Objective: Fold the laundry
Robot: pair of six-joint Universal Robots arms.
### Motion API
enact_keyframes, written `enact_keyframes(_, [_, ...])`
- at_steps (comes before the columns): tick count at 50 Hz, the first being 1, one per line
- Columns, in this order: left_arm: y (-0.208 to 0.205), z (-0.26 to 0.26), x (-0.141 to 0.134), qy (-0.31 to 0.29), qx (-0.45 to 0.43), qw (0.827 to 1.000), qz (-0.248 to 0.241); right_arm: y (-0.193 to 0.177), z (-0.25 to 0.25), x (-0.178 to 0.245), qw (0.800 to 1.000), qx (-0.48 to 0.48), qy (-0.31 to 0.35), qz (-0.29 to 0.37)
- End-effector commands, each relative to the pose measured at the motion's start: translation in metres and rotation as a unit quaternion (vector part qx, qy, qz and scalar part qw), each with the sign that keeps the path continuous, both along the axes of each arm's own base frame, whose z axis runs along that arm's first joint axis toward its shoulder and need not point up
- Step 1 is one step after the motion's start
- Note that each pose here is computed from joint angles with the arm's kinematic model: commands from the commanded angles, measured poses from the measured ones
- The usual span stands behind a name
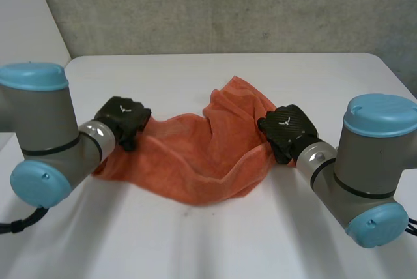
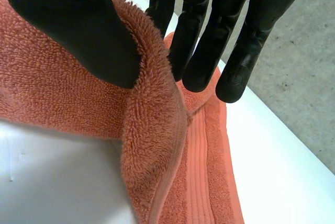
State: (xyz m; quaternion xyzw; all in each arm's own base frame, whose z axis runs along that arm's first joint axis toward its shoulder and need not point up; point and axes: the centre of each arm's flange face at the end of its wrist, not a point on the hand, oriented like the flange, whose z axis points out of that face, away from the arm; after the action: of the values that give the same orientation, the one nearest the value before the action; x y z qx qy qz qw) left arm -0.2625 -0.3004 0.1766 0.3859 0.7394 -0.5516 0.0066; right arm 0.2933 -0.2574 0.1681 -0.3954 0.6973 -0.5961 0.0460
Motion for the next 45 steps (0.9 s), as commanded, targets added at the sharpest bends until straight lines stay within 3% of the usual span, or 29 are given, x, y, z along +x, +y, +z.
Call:
enact_keyframes(1, [0.004,-0.017,0.003,-0.01,0.025,1.0,0.001,0.005,-0.003,0.002,1.0,0.005,0.003,0.006])
enact_keyframes(19, [0.002,-0.015,0.002,-0.006,0.013,1.0,0.005,0.005,-0.005,0.002,1.0,0.006,0.005,0.006])
enact_keyframes(28, [-0.032,0.027,-0.005,0.048,-0.132,0.99,0.013,-0.021,0.014,0.009,0.998,-0.055,0.015,0.003])
enact_keyframes(31, [-0.05,0.061,-0.01,0.078,-0.203,0.976,0.018,-0.051,0.068,0.02,0.989,-0.138,-0.04,-0.02])
enact_keyframes(33, [-0.062,0.106,-0.014,0.12,-0.277,0.953,0.024,-0.064,0.1,0.024,0.979,-0.184,-0.081,-0.038])
enact_keyframes(37, [-0.063,0.187,-0.005,0.219,-0.395,0.891,0.049,-0.076,0.18,0.026,0.929,-0.291,-0.222,-0.053])
enact_keyframes(39, [-0.055,0.212,0.003,0.267,-0.435,0.858,0.055,-0.06,0.228,0.016,0.887,-0.334,-0.315,-0.037])
enact_keyframes(40, [-0.05,0.22,0.008,0.288,-0.446,0.846,0.055,-0.055,0.235,0.013,0.881,-0.339,-0.33,-0.034])
enact_keyframes(42, [-0.048,0.216,0.011,0.299,-0.445,0.842,0.054,-0.047,0.241,0.007,0.876,-0.337,-0.345,-0.03])
enact_keyframes(43, [-0.047,0.211,0.012,0.3,-0.439,0.845,0.053,-0.041,0.232,0.004,0.883,-0.321,-0.34,-0.028])
enact_keyframes(45, [-0.043,0.187,0.014,0.293,-0.406,0.863,0.058,-0.034,0.216,0.005,0.899,-0.295,-0.323,-0.022])
